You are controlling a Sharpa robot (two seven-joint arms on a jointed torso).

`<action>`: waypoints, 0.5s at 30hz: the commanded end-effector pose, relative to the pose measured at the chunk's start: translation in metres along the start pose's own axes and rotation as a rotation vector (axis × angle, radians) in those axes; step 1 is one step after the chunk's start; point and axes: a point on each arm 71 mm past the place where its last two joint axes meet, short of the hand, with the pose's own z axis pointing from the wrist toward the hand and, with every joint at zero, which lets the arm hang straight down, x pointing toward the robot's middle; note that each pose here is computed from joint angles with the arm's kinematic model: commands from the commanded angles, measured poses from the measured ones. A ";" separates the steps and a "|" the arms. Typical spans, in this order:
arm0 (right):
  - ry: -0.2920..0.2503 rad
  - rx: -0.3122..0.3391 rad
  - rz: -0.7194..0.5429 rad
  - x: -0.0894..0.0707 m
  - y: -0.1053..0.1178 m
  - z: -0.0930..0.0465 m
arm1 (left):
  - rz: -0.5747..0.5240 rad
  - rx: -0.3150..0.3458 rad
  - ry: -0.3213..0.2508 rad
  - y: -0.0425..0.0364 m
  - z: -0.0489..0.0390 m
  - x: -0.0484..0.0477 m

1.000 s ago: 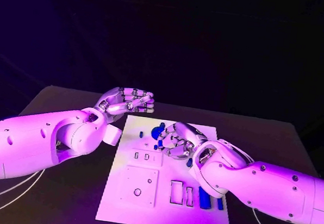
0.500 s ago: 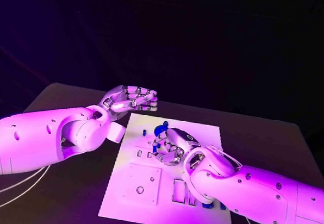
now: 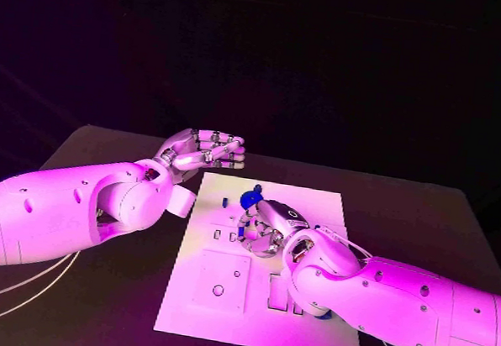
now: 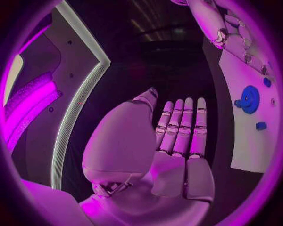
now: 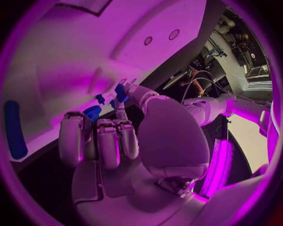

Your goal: Assemble the parts on the task board

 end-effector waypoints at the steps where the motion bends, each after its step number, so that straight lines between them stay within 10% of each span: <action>1: 0.006 -0.009 -0.035 0.002 0.000 0.000 | -0.004 0.008 0.002 -0.0012 0.0004 0.0008; 15: 0.027 -0.010 -0.035 0.009 0.001 0.000 | -0.001 0.008 0.001 -0.0013 -0.0002 -0.0003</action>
